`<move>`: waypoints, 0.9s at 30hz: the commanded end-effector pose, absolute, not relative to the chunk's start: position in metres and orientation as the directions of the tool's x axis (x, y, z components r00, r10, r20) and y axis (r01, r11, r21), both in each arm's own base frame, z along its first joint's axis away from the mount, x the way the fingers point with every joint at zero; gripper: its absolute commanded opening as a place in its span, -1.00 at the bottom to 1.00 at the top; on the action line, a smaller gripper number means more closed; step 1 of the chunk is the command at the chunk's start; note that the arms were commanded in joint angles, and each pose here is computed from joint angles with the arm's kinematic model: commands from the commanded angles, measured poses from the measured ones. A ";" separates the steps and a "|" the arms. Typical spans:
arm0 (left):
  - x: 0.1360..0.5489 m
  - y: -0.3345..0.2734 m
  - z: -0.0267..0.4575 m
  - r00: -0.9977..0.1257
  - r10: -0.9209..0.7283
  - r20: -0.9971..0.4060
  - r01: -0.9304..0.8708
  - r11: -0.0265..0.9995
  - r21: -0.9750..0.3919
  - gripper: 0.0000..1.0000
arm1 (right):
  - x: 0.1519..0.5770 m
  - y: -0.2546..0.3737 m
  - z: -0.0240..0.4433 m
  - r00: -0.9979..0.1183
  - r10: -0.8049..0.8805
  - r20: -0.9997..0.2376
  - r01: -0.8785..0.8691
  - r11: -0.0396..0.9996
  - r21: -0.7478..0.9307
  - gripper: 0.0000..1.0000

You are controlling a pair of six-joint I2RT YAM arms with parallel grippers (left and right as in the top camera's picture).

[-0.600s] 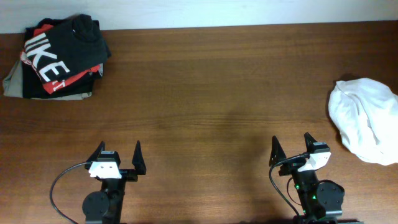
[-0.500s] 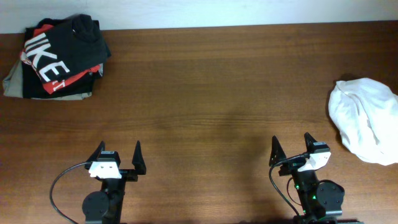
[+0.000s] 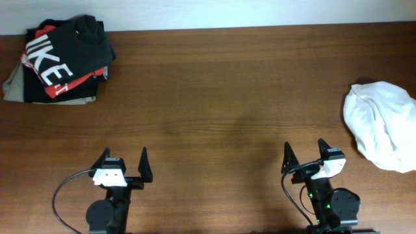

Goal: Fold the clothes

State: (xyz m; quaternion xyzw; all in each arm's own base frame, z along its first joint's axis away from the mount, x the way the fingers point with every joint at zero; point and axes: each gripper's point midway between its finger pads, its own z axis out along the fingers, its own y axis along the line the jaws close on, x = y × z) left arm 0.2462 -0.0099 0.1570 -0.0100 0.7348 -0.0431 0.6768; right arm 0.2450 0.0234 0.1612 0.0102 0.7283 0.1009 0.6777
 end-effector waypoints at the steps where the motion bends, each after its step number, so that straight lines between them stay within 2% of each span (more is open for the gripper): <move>1: 0.246 -0.007 0.156 -0.085 -0.061 -0.995 0.030 0.998 -0.064 0.98 | 0.245 0.022 0.159 -0.085 0.144 -0.986 -0.115 0.981 0.153 0.97; 9: 0.246 -0.007 0.156 -0.085 -0.061 -0.995 0.030 0.998 -0.064 0.98 | 0.245 0.023 0.160 -0.086 0.183 -0.979 -0.118 0.974 0.192 0.97; 10: 0.246 -0.007 0.156 -0.085 -0.062 -0.995 0.030 0.997 -0.064 0.98 | 0.245 0.023 0.160 -0.088 0.221 -0.971 -0.115 0.966 0.231 0.97; 13: 0.246 -0.007 0.156 -0.085 -0.061 -0.995 0.030 0.998 -0.064 0.98 | 0.243 0.023 0.211 0.052 0.535 -0.843 -0.189 0.835 0.517 0.97; 15: 0.246 -0.007 0.156 -0.085 -0.061 -0.995 0.030 0.998 -0.064 0.98 | 0.241 0.023 0.219 0.038 0.692 -0.721 -0.218 0.710 0.670 0.98; 16: 0.246 -0.007 0.156 -0.085 -0.061 -0.995 0.030 0.998 -0.064 0.98 | 0.242 0.022 0.219 0.039 0.706 -0.707 -0.213 0.697 0.685 0.97; 18: 0.246 -0.007 0.156 -0.085 -0.061 -0.995 0.030 0.998 -0.064 0.98 | 0.241 0.022 0.224 0.062 0.685 -0.726 -0.227 0.718 0.658 0.97; 20: 0.246 -0.007 0.156 -0.085 -0.061 -0.995 0.030 0.998 -0.064 0.98 | 0.237 0.015 0.244 0.132 0.650 -0.749 -0.222 0.755 0.617 0.97; 22: 0.246 -0.007 0.156 -0.085 -0.061 -0.995 0.030 0.998 -0.064 0.98 | 0.238 -0.003 0.270 0.203 0.549 -0.811 -0.111 0.835 0.538 0.97; 23: 0.246 -0.007 0.156 -0.085 -0.062 -0.995 0.030 0.997 -0.064 0.98 | 0.244 -0.012 0.276 0.179 0.481 -0.858 -0.020 0.874 0.486 0.97; 24: 0.246 -0.007 0.156 -0.085 -0.061 -0.995 0.030 0.998 -0.064 0.98 | 0.259 -0.023 0.280 0.105 0.388 -0.916 0.100 0.912 0.397 0.97; 27: 0.246 -0.007 0.156 -0.085 -0.061 -0.995 0.030 0.998 -0.064 0.98 | 0.303 -0.060 0.283 -0.114 0.321 -0.940 0.390 0.885 0.255 0.97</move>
